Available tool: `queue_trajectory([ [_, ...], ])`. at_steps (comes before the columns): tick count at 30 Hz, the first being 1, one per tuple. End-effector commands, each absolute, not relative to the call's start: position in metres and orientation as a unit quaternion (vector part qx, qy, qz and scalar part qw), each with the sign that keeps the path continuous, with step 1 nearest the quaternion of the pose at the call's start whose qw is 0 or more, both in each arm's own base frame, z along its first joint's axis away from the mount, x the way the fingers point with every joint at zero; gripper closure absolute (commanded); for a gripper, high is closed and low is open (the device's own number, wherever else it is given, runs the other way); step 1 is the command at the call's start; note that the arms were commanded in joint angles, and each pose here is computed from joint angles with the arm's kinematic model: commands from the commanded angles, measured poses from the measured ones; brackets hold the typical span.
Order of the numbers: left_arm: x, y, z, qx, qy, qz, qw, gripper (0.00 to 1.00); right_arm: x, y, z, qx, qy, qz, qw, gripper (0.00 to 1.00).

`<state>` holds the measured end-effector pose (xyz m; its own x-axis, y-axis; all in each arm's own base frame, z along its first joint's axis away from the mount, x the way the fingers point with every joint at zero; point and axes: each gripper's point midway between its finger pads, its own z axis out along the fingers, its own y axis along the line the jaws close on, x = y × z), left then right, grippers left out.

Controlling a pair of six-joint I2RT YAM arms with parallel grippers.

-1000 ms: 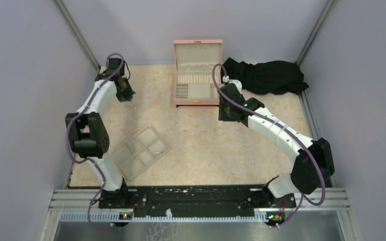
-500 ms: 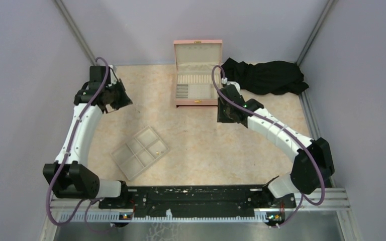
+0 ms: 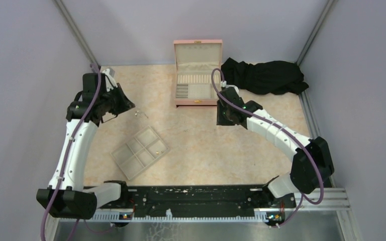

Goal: Organize the mixed jewelry

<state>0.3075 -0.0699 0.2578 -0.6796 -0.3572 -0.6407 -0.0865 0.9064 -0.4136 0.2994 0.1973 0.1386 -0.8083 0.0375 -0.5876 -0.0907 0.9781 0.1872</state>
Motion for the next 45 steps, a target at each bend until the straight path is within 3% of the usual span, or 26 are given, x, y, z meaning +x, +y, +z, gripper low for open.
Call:
queue_trajectory([
  [1,0.308,-0.078,0.274,-0.115,0.892,-0.201,0.387,1.00,0.305,0.201,0.142,-0.006,0.941,0.116,0.318,0.70],
  [26,0.278,-0.078,0.164,-0.151,0.923,-0.189,0.298,1.00,0.297,0.183,0.144,0.011,0.939,0.092,0.331,0.67],
  [27,0.276,-0.077,0.158,-0.157,0.924,-0.186,0.294,0.96,0.298,0.180,0.146,0.013,0.938,0.086,0.336,0.67],
  [29,0.274,-0.076,0.147,-0.162,0.927,-0.182,0.284,0.55,0.299,0.173,0.150,0.022,0.936,0.076,0.344,0.65],
  [32,0.274,-0.076,0.143,-0.162,0.932,-0.169,0.276,0.29,0.302,0.156,0.152,0.053,0.935,0.077,0.343,0.63],
  [45,0.284,-0.181,0.153,0.015,0.942,-0.134,0.308,0.14,0.316,0.053,0.147,0.203,0.920,0.055,0.332,0.62],
])
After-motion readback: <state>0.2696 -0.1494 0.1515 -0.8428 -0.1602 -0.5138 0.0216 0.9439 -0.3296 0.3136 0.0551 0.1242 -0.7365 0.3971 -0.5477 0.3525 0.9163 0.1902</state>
